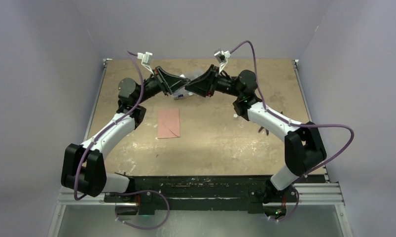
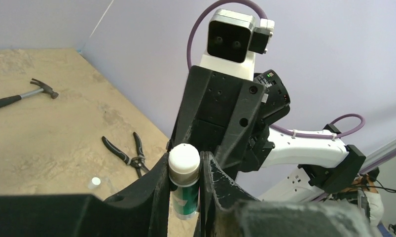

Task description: Place the letter into the envelope and seal it

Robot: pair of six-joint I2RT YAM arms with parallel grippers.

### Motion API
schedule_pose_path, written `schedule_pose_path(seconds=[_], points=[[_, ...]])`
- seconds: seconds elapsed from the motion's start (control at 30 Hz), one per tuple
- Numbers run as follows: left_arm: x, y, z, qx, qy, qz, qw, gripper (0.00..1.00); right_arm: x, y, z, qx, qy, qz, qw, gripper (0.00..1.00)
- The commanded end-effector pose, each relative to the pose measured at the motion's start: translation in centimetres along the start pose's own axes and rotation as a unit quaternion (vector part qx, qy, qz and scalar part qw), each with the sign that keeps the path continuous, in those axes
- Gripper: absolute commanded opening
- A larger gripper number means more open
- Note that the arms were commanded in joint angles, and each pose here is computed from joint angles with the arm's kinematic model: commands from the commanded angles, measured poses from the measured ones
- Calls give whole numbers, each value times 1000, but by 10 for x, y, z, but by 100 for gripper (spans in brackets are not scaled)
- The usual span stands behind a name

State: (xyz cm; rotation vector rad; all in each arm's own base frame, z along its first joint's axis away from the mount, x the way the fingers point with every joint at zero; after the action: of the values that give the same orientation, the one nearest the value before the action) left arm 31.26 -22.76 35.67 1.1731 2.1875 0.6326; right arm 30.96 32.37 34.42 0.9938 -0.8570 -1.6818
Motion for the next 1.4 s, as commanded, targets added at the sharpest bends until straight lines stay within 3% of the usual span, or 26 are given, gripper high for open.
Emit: schedule_pose_path(seconds=[0.0,0.1,0.17,0.63,0.93,1.17,1.23,1.37], points=[[-5,7,-20,-19,-33,-3,999,0,5,15,30,33,36,-21,999,42],[-8,13,-29,-29,-43,-3,999,0,15,7,39,21,41,-18,999,64],[-10,17,-35,-37,-50,1,998,0,23,2,42,15,32,-24,999,71],[-12,18,-46,-50,-71,22,996,0,22,13,44,-12,35,-80,996,69],[-13,17,-46,-47,-77,23,996,0,15,19,36,-21,34,-91,995,45],[-14,17,-45,-47,-80,27,995,0,11,24,34,-15,35,-98,994,54],[-15,18,-46,-49,-81,28,995,0,9,24,33,-15,41,-94,995,45],[-19,24,-50,-54,-84,28,995,0,4,25,33,-12,53,-83,995,17]])
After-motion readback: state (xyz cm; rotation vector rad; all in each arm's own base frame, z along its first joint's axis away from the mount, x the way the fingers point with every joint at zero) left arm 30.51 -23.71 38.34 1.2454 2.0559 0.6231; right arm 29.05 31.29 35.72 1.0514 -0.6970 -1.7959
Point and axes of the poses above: each gripper's point midway between its finger pads, its own x axis back along the fingers, its own z axis along the line the jaws close on, y = z × x, the point moved 3 cm from there along x, back along the fingers, and after that the axes turned 5 degrees about x, right-handed, at the moved point
